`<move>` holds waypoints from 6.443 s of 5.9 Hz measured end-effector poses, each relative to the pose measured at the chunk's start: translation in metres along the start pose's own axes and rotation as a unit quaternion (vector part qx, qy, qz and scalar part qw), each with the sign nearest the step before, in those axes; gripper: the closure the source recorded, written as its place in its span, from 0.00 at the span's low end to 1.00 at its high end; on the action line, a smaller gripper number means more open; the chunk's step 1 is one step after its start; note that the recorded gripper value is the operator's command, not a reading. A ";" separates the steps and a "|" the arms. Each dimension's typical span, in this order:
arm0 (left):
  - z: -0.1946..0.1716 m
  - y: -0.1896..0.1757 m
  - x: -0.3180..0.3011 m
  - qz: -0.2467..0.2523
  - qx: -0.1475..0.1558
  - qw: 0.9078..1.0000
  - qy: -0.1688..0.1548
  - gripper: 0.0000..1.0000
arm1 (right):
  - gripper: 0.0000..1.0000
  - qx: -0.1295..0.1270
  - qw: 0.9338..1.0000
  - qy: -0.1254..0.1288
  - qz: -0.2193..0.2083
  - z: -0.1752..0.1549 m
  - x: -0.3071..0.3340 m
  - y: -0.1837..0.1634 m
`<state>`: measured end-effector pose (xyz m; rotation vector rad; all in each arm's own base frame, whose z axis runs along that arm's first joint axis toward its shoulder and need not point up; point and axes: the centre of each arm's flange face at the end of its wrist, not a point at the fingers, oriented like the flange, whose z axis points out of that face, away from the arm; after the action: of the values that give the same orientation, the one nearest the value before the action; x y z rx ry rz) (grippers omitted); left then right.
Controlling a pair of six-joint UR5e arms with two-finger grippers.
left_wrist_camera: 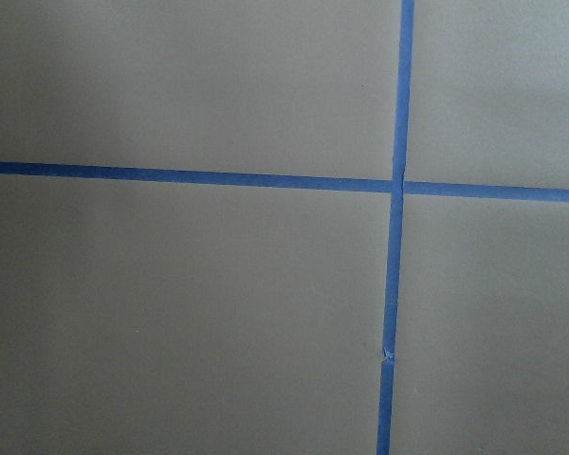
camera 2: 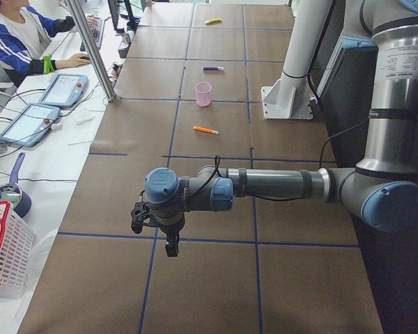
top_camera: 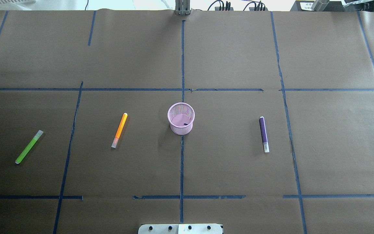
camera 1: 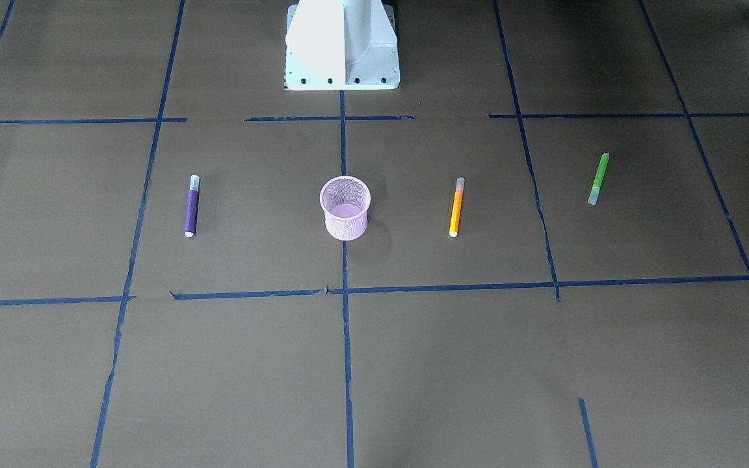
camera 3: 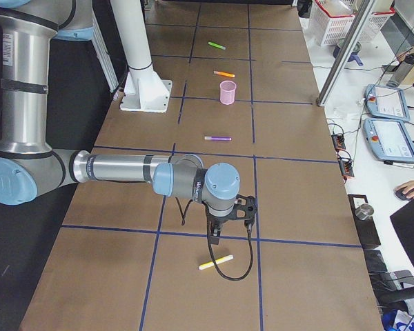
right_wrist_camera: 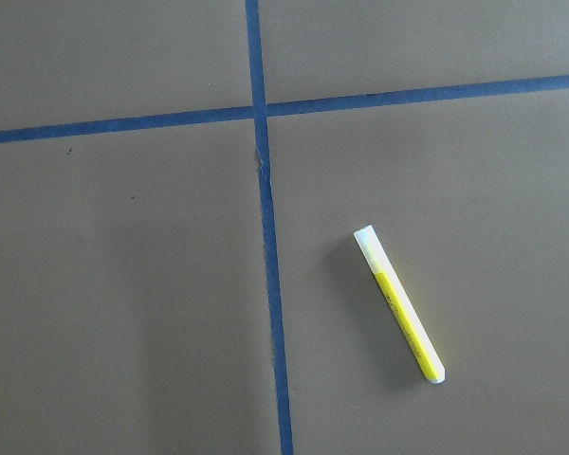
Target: Collect pens into pen holder
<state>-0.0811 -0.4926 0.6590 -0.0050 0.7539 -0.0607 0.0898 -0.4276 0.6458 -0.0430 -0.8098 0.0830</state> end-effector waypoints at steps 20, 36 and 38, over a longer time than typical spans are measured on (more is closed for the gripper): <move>0.114 0.021 0.301 0.326 0.032 0.944 0.049 0.00 | 0.00 0.009 0.998 -0.002 -0.059 -0.011 -0.055 -0.022; 0.189 0.100 0.335 0.269 -0.036 0.961 0.056 0.98 | 0.00 0.004 0.999 -0.003 -0.051 -0.006 -0.055 -0.034; 0.183 0.099 0.336 0.270 -0.032 0.961 0.058 1.00 | 0.00 0.004 0.999 -0.002 -0.051 -0.006 -0.055 -0.035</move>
<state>0.2943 -0.4158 0.5599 0.1445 0.8527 0.4870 0.0585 -0.4672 0.6040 0.0064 -0.8151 -0.0106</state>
